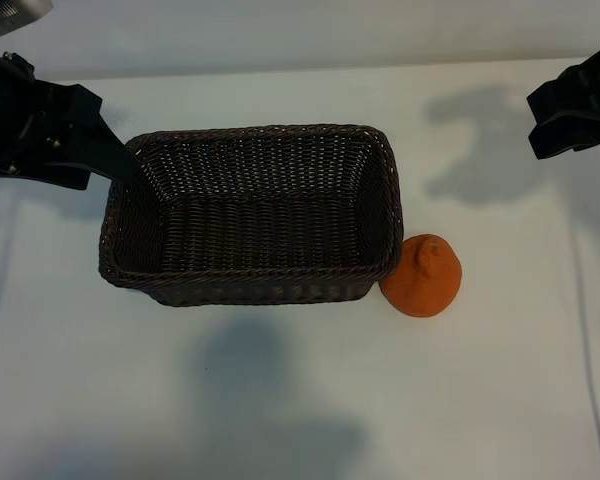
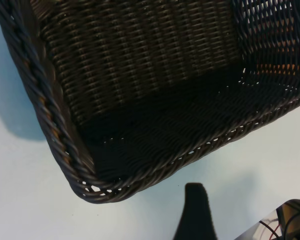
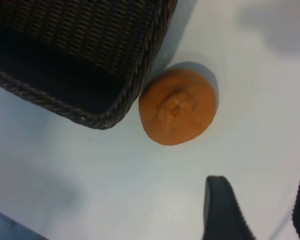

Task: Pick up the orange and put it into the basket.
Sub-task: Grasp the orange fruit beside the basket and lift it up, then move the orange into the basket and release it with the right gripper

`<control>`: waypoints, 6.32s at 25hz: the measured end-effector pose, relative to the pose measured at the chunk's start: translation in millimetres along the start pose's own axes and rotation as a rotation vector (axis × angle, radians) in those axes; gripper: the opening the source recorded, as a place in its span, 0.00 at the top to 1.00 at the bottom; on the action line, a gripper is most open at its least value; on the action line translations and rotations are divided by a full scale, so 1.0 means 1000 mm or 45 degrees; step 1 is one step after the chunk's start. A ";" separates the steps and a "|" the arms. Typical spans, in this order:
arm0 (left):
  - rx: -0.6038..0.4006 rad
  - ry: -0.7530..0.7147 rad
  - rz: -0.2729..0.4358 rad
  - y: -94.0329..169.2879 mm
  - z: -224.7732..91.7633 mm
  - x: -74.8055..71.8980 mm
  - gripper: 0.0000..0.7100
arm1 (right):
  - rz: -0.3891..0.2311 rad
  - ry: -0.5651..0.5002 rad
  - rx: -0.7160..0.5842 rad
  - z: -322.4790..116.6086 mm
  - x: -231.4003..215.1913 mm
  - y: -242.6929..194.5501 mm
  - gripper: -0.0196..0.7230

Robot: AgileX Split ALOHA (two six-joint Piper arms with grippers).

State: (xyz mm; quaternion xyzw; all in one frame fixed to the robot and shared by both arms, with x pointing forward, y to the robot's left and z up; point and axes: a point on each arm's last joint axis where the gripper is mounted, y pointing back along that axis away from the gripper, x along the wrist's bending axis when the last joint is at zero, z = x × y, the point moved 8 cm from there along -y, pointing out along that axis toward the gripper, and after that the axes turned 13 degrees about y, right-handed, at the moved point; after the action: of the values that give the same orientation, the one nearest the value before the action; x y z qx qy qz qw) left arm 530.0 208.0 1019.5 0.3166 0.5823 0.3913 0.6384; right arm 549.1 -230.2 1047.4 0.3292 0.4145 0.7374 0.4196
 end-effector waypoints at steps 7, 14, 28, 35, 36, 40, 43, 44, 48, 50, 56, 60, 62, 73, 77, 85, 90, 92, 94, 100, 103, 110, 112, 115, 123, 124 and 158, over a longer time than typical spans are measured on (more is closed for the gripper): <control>0.000 -0.039 -0.001 0.000 0.000 0.000 0.18 | -0.002 0.000 -0.004 0.000 0.000 0.000 0.49; 0.000 -0.086 -0.001 0.000 0.000 0.000 0.18 | -0.052 0.045 0.011 -0.001 -0.008 -0.001 0.48; -0.001 -0.094 -0.001 0.000 0.000 0.000 0.18 | 0.049 0.007 0.316 -0.019 -0.024 -0.070 0.33; -0.003 -0.094 -0.001 0.000 0.000 0.000 0.18 | 0.199 0.010 0.290 -0.013 -0.009 -0.081 0.32; -0.004 -0.094 -0.001 0.000 0.001 0.000 0.18 | 0.214 0.008 0.289 -0.013 -0.007 -0.083 0.32; -0.005 -0.091 -0.010 0.000 0.001 -0.001 0.18 | 0.253 0.002 0.309 -0.020 -0.004 -0.092 0.32; -0.007 -0.088 -0.022 0.000 0.001 -0.003 0.18 | 0.261 -0.003 0.320 -0.029 -0.002 -0.102 0.32; -0.007 -0.087 -0.026 0.000 0.001 -0.003 0.18 | 0.259 -0.009 0.324 -0.032 -0.002 -0.105 0.32; -0.008 -0.087 -0.028 0.000 0.001 -0.004 0.18 | 0.257 0.008 0.322 -0.033 0.004 -0.113 0.32; -0.008 -0.095 -0.028 0.000 0.001 -0.004 0.18 | 0.263 0.036 0.321 -0.031 0.012 -0.115 0.32; -0.009 -0.114 -0.029 0.000 0.001 -0.004 0.18 | 0.246 0.118 0.258 -0.020 0.029 -0.123 0.32; -0.009 -0.114 -0.029 0.000 0.001 -0.004 0.18 | 0.241 0.126 0.250 -0.019 0.029 -0.124 0.32; -0.009 -0.115 -0.029 0.000 0.001 -0.004 0.18 | 0.241 0.130 0.249 -0.019 0.029 -0.124 0.32; -0.009 -0.113 -0.032 0.000 0.001 -0.004 0.18 | 0.196 0.182 0.178 -0.013 0.023 -0.130 0.32; -0.011 -0.112 -0.034 0.000 0.001 -0.005 0.18 | 0.169 0.187 0.170 -0.021 0.019 -0.139 0.32; -0.013 -0.113 -0.037 0.000 0.001 -0.005 0.18 | 0.155 0.161 0.191 -0.030 0.014 -0.157 0.32; -0.012 -0.111 -0.037 0.000 0.001 -0.005 0.18 | 0.156 0.143 0.229 -0.038 0.010 -0.171 0.32; -0.014 -0.114 -0.037 0.000 0.002 -0.005 0.18 | 0.156 0.138 0.235 -0.039 0.010 -0.175 0.32; -0.015 -0.114 -0.037 0.000 0.002 -0.005 0.18 | 0.163 0.123 0.233 -0.039 0.010 -0.177 0.32; -0.015 -0.114 -0.037 0.000 0.002 -0.005 0.18 | 0.199 0.082 0.210 -0.036 0.014 -0.181 0.32; -0.015 -0.114 -0.037 0.000 0.002 -0.005 0.18 | 0.196 0.071 0.209 -0.036 0.013 -0.189 0.32; -0.015 -0.129 -0.037 0.000 0.002 -0.005 0.18 | 0.226 0.002 0.259 -0.045 0.012 -0.211 0.38; -0.015 -0.135 -0.037 0.000 0.002 -0.005 0.18 | 0.230 -0.003 0.259 -0.045 0.012 -0.211 0.55; -0.016 -0.136 -0.037 0.000 0.002 -0.005 0.18 | 0.233 0.004 0.268 -0.046 0.013 -0.210 0.83; -0.021 -0.139 -0.036 0.000 0.003 -0.005 0.18 | 0.205 0.132 0.352 -0.037 0.010 -0.180 0.85; -0.021 -0.139 -0.036 0.000 0.003 -0.005 0.18 | 0.166 0.145 0.376 -0.038 0.005 -0.176 0.85; -0.019 -0.133 -0.056 0.000 0.002 -0.008 0.18 | -0.035 0.210 0.016 0.014 0.019 -0.026 0.86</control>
State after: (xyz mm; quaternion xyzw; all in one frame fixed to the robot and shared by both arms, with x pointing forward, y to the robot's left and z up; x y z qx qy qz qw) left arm 531.9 201.6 1023.6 0.3192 0.5520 0.3643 0.6787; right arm 561.9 -200.5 1032.9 0.2643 0.4567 0.7537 0.3919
